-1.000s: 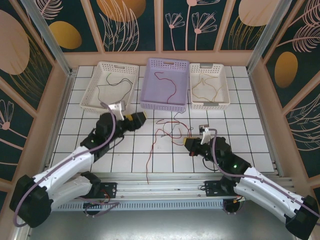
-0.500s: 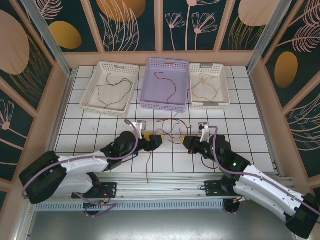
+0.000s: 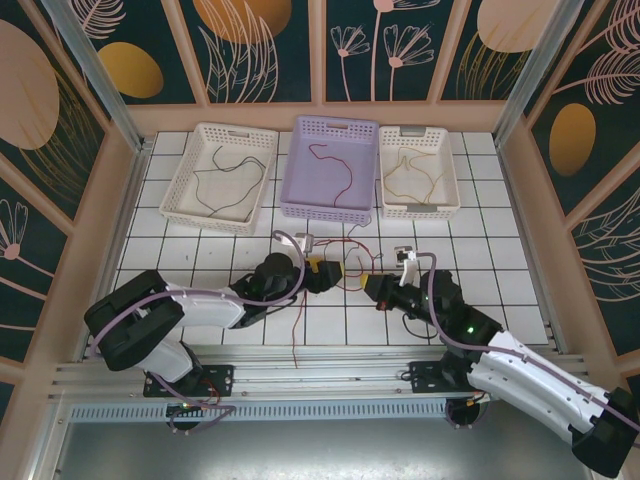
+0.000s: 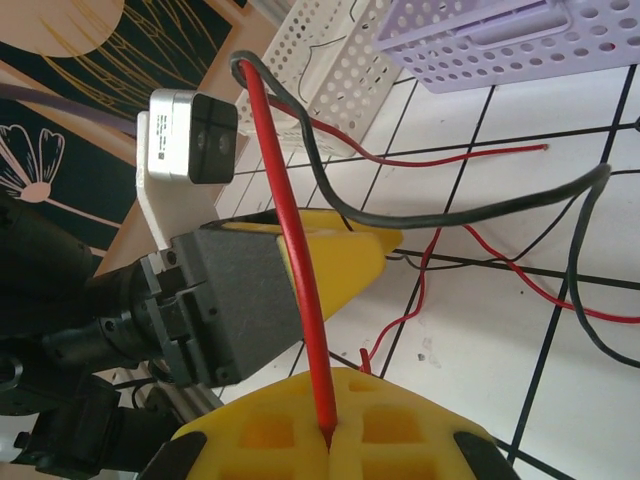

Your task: Untangle the cables

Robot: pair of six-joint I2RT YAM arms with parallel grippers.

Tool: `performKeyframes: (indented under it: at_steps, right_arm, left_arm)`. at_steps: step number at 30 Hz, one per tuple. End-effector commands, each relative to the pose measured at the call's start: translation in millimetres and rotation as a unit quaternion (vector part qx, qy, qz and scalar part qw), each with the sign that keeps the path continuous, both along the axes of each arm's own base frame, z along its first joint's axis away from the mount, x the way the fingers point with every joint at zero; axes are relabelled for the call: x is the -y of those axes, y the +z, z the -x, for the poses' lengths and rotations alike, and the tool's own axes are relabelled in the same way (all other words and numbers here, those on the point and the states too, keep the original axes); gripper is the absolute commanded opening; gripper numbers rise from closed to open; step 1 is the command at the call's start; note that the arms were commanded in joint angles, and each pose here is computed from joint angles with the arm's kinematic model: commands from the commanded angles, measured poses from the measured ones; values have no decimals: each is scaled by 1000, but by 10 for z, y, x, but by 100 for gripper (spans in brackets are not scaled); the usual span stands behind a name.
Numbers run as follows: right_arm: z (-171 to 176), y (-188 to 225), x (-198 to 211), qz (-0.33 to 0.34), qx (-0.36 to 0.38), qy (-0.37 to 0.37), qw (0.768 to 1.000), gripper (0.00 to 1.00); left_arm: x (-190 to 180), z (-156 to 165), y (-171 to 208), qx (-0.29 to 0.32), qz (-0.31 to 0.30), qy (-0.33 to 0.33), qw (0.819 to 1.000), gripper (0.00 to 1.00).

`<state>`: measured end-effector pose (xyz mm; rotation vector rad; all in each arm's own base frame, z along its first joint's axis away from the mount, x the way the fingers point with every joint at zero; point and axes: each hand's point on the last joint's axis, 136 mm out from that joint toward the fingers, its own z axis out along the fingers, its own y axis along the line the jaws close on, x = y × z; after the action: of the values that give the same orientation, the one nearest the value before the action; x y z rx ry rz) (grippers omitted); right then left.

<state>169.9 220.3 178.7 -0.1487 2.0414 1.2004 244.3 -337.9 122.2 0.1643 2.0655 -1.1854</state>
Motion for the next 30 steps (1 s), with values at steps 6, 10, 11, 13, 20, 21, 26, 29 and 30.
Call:
performKeyframes:
  at_steps: [6,10,11,13,20,21,26,29,30]
  right_arm:
    - [55,297,-63,-34,24,20,999,0]
    - [51,310,-59,-34,26,19,999,0]
    - [41,297,-49,-31,26,15,999,0]
    - [20,276,-25,-26,24,7,999,0]
    - [-58,153,74,-4,7,-30,1000,0]
    - [-67,135,85,-2,5,-34,999,0]
    - [-135,-1,162,15,-10,-64,998,0]
    - [-173,-107,193,27,-24,-75,997,0]
    - [-178,-135,195,29,-28,-76,996,0]
  left_arm:
    - [110,-65,118,24,13,-1,1000,37]
    - [115,-71,119,23,14,-1,1000,24]
    - [112,-71,129,24,15,0,1000,20]
    - [100,-58,150,24,18,-1,1000,9]
    - [-42,9,303,24,32,12,999,0]
    - [-68,17,348,26,35,15,999,0]
    - [-231,67,516,30,34,31,998,0]
    - [-344,109,668,39,39,40,998,0]
    - [-378,118,712,42,40,44,997,0]
